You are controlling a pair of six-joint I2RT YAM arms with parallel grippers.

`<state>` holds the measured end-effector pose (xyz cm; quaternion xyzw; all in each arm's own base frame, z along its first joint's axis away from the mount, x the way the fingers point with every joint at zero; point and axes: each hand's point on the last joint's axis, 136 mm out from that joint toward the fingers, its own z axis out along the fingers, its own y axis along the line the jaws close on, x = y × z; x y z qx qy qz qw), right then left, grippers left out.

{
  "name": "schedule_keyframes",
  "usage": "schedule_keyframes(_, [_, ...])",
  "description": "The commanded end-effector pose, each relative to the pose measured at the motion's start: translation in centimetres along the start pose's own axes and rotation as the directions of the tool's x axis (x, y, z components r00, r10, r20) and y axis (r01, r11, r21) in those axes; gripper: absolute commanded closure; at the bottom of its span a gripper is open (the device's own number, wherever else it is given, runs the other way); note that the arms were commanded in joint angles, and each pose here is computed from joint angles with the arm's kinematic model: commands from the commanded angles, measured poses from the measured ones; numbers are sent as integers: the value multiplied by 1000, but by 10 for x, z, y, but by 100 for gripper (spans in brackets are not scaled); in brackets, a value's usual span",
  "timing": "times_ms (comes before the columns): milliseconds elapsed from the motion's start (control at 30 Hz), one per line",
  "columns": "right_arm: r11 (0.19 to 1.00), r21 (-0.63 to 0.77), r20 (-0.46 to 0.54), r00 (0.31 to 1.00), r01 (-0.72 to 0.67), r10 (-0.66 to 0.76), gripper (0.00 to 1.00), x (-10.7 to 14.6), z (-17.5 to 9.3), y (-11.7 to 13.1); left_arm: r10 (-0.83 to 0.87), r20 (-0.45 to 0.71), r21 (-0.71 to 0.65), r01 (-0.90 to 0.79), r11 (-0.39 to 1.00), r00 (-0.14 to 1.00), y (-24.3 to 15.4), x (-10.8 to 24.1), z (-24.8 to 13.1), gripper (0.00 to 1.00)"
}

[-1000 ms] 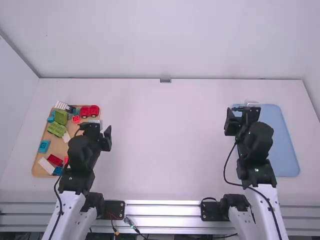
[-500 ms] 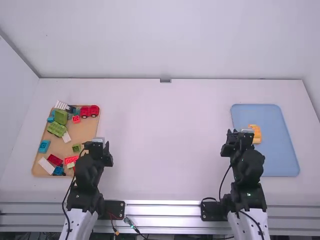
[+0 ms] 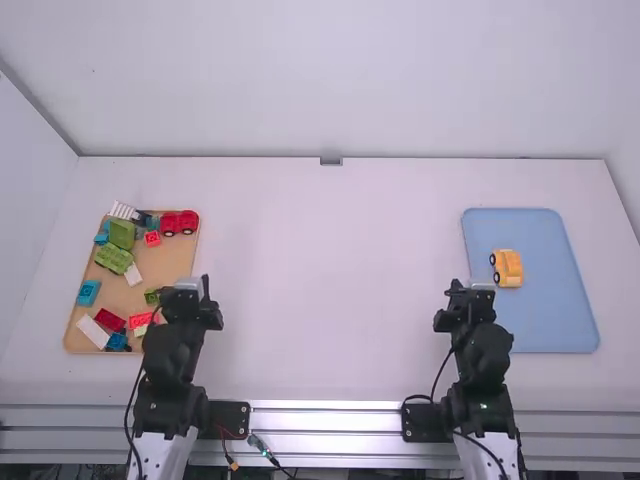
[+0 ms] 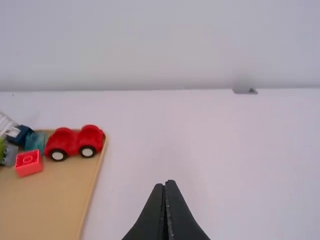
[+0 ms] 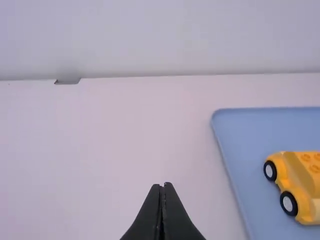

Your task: Assemble lego blocks to make yellow taxi

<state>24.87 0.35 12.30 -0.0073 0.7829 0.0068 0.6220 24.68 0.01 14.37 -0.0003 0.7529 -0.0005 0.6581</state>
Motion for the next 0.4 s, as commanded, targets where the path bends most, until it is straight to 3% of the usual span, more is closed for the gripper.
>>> schedule_keyframes(0, [1000,4,22,1000,-3,2,100,-2,-1,-1,1,17,0,-1,1000,1000,0,-1,-1,100])
schedule_keyframes(367, [1000,4,123,992,-1,0,100,-23,-9,-1,1,29,0,-1,1000,1000,0,-4,-2,100])
